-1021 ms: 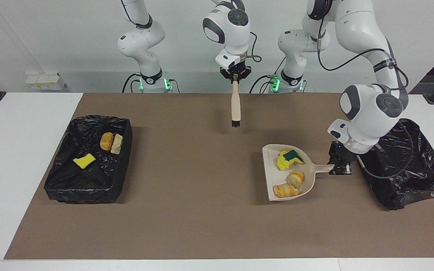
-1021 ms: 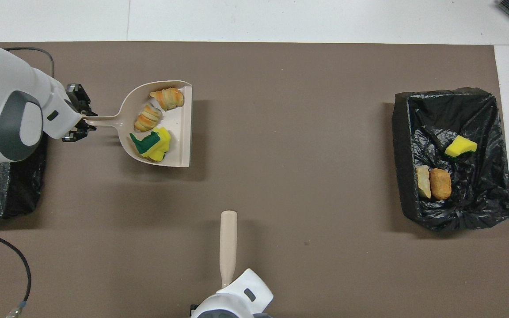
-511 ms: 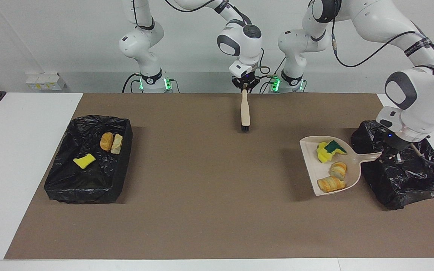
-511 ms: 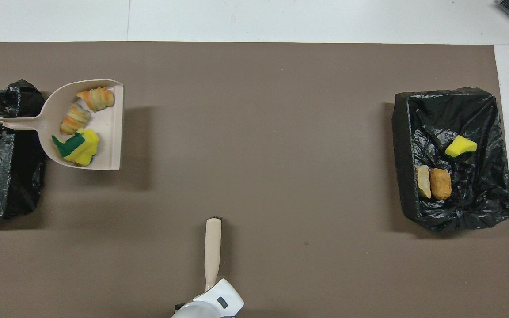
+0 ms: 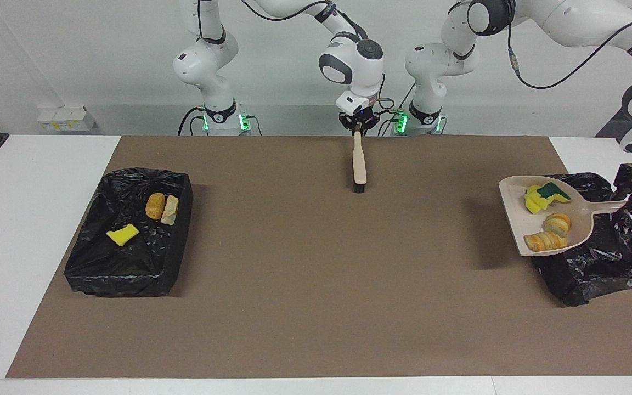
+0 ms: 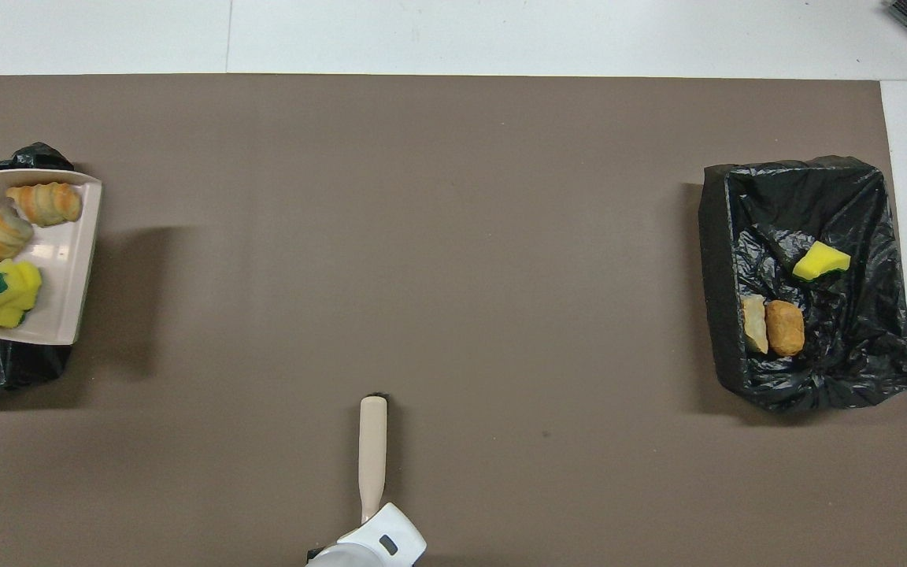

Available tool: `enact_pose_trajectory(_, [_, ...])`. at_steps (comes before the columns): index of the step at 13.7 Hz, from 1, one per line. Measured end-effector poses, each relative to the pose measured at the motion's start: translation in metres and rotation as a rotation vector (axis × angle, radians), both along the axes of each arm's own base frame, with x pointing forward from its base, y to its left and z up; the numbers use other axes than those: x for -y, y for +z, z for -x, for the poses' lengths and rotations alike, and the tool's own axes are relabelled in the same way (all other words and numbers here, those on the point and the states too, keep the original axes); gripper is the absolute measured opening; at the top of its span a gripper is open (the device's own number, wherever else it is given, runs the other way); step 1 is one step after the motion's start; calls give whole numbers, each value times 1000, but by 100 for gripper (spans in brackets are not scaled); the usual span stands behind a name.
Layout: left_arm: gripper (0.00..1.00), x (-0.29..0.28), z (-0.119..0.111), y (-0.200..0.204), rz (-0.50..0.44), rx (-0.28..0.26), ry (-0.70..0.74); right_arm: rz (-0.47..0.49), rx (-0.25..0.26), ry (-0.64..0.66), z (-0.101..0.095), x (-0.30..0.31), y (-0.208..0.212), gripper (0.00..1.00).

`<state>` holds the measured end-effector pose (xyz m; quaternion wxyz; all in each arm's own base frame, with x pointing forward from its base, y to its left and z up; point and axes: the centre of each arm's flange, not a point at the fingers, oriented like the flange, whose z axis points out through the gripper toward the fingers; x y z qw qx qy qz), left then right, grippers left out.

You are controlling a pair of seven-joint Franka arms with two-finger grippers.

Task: Sweep and dump trash in bin
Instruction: 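Tip the dustpan over the left bin with the left gripper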

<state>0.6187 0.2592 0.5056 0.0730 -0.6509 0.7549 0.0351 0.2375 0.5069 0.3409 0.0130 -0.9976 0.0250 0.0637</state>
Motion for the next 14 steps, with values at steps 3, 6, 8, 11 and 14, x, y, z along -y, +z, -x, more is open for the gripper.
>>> enact_pose_trajectory(3, [31, -44, 11, 16, -75, 86, 23, -3, 1, 22, -3, 1, -1, 26])
enact_pose_trajectory(6, [31, -65, 15, 22, -153, 122, 34, -3, 1, 26, -5, 2, -1, 26])
enact_pose_trajectory(8, [31, -71, 13, 22, -253, 113, -3, -3, 1, 14, -11, 5, -2, 42])
enact_pose_trajectory(11, [31, -68, 8, 22, -418, 58, -1, -15, 9, -16, -30, 10, 4, 75])
enact_pose_trajectory(14, [31, -59, 4, 17, -527, 20, 19, -32, 19, -41, -46, 14, 13, 100])
